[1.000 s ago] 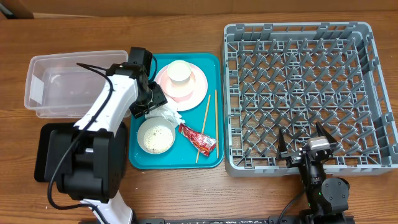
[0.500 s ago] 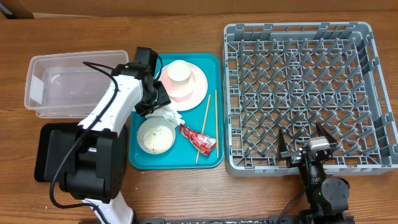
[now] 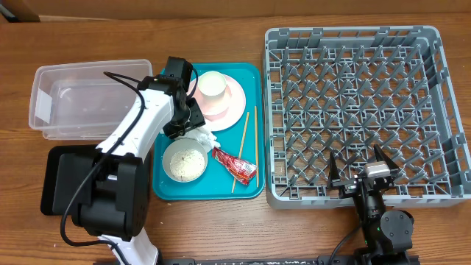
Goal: Sort waste into correct bins and load items into the dishwasher
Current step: 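Lift the tissue with the left gripper and drop it into the clear bin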
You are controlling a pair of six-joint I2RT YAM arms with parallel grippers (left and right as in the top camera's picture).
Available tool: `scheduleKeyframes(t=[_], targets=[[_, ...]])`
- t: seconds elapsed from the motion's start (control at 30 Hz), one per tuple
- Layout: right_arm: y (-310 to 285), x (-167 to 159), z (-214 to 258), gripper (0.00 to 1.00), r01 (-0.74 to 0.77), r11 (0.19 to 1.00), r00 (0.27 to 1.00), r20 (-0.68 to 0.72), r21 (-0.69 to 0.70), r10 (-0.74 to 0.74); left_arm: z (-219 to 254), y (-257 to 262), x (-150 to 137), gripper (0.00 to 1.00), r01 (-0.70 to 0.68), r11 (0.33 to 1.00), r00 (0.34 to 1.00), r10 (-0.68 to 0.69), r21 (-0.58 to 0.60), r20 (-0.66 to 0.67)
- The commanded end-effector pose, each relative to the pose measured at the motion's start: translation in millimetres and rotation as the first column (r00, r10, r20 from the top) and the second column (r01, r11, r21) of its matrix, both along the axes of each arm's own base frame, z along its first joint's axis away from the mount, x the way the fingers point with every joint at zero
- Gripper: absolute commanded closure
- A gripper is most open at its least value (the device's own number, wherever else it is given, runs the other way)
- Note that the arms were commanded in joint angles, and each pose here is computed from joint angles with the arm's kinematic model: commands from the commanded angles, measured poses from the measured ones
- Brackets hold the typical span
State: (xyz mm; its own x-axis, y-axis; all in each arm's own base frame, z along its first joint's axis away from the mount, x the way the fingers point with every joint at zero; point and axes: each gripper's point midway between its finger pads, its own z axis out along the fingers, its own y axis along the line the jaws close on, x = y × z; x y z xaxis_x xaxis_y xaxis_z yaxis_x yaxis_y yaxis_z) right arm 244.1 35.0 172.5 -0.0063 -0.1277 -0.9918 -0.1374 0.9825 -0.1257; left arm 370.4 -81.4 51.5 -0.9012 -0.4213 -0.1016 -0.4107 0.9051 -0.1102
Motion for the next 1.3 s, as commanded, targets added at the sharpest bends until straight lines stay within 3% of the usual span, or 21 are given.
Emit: scheduleKeyframes(t=[0.0,0.33,0.57,0.73,0.97,1.17,1.27], targets=[[-2,0,-2,0.00,0.011,1.000,1.000,0.002,-0.003,-0.011,-4,0,-2,0.47,-0.008,1.000,1.000,0.008,0.019,-0.014],[-2,0,-2,0.00,0.011,1.000,1.000,0.002,-0.003,-0.011,-9,9,-6,0.48,-0.013,0.998,1.000,0.014,0.065,-0.020],[-2,0,-2,0.00,0.011,1.000,1.000,0.002,-0.003,-0.011,-9,9,-6,0.66,-0.013,0.998,1.000,0.014,0.067,-0.021],[-2,0,-2,0.00,0.011,1.000,1.000,0.002,-0.003,-0.011,-9,9,-6,0.69,-0.012,0.998,1.000,0.013,0.067,-0.022],[-2,0,-2,0.00,0.011,1.000,1.000,0.002,-0.003,-0.011,-5,11,-2,0.96,0.029,0.997,1.000,-0.029,0.069,-0.011],[-2,0,-2,0.00,0.011,1.000,1.000,0.002,-0.003,-0.011,39,19,21,0.96,0.034,0.998,0.997,-0.038,0.061,0.062],[-2,0,-2,0.00,0.011,1.000,1.000,0.002,-0.003,-0.011,84,22,37,0.96,0.037,0.998,0.989,-0.044,0.057,0.144]])
